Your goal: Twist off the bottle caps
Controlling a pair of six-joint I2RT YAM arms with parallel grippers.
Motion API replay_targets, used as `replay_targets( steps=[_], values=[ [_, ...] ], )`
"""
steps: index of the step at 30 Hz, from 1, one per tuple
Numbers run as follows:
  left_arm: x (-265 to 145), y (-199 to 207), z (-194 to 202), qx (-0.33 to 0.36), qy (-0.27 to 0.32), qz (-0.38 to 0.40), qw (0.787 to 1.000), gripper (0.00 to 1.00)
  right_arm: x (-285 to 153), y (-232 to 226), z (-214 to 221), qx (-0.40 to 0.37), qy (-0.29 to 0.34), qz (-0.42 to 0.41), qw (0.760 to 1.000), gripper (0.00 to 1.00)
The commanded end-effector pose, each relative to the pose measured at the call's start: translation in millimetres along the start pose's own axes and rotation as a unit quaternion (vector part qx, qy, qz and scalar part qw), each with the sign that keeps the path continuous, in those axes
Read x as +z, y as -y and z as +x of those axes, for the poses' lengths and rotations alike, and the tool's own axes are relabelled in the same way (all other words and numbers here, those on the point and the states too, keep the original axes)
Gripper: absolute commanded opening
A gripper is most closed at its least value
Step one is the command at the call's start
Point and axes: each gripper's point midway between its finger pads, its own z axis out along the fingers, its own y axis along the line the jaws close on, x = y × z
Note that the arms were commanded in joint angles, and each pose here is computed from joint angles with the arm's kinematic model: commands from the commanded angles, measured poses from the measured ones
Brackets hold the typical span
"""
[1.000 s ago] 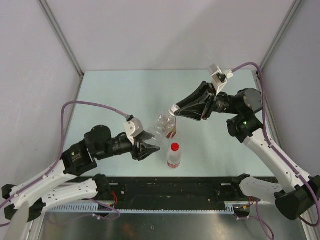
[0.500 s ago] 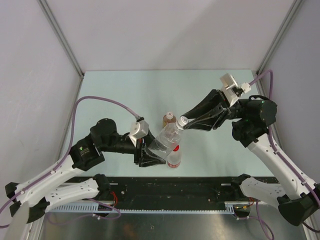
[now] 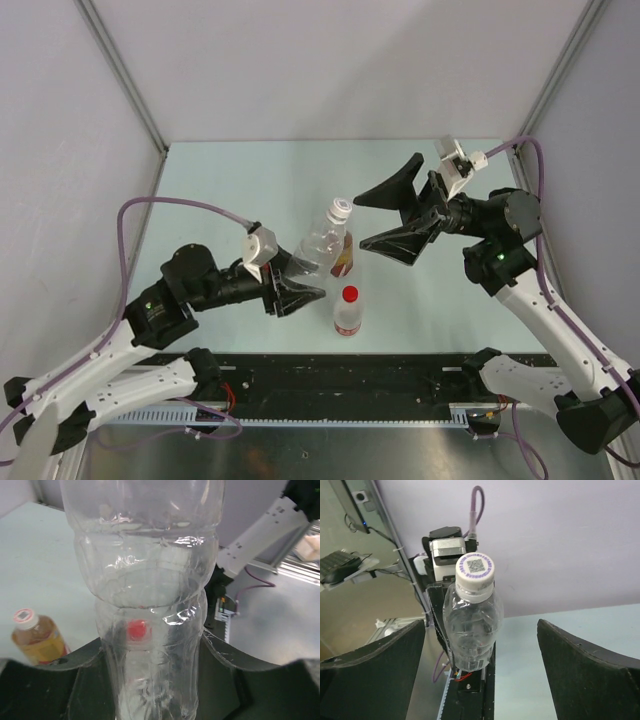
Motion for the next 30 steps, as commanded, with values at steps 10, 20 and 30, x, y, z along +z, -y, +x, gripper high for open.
replay_targets(
  steps=[10, 20, 30],
  values=[
    [-24, -85, 13, 0.032, -0.032, -0.237, 0.97, 0.0, -14, 67, -4, 0.074, 0.032, 0.16, 0.984, 0.99],
    [-52, -126, 48, 0.054, -0.121, -0.365, 0.922, 0.0, -18, 124, 38, 0.223, -0.023, 0.227, 0.948, 0.99],
    [-61, -141, 83, 0.08, -0.219, -0.412, 0.881, 0.0, -8, 146, 78, 0.294, -0.068, 0.235, 0.924, 0.99]
  ],
)
